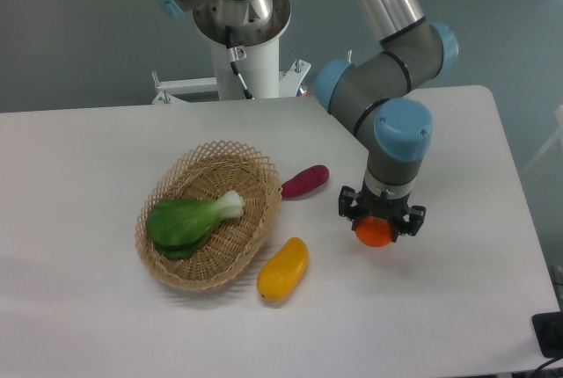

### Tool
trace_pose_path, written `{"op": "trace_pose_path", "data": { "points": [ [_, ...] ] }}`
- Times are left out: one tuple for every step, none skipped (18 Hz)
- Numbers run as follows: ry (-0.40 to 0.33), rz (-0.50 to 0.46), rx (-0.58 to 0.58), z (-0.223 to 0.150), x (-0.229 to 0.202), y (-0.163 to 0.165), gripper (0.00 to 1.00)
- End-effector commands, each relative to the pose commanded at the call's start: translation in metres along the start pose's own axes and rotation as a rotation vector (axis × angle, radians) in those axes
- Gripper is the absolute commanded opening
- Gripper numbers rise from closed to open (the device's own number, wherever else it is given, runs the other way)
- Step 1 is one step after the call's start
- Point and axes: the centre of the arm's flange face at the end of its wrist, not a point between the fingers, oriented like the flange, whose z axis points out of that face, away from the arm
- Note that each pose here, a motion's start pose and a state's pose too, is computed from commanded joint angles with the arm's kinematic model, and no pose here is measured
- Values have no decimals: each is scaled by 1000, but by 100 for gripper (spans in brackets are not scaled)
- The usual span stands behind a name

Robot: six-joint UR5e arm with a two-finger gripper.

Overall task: Pick up the orange from the table
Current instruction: 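Close the gripper fingers on the orange, then lift the grasped orange up off the table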

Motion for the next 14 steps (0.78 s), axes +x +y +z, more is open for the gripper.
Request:
{"op": "trace_pose_path", "data": {
  "points": [
    [4, -1, 37, -10, -1, -4, 66],
    [9, -2, 78, -22, 1, -9, 66],
    [10, 2, 119, -35, 2, -14, 66],
    [9, 3, 174, -54, 0, -21, 66],
    [1, 7, 199, -66, -1, -25, 66],
    [-8, 12, 216, -76, -1, -28, 66],
    [-20, 20, 235, -89, 0, -33, 66],
    [-20, 26, 251, -97, 3, -36, 66],
    [-12, 36, 278, -104, 8, -40, 66],
    [-6, 40, 308, -115, 12, -42, 66],
    [2, 44, 332, -122, 15, -43, 66],
    [10, 45, 350, -127, 16, -44, 66],
    [11, 44, 358, -129, 15, -44, 66],
    [13, 43, 361, -129, 14, -43, 66]
  ]
}}
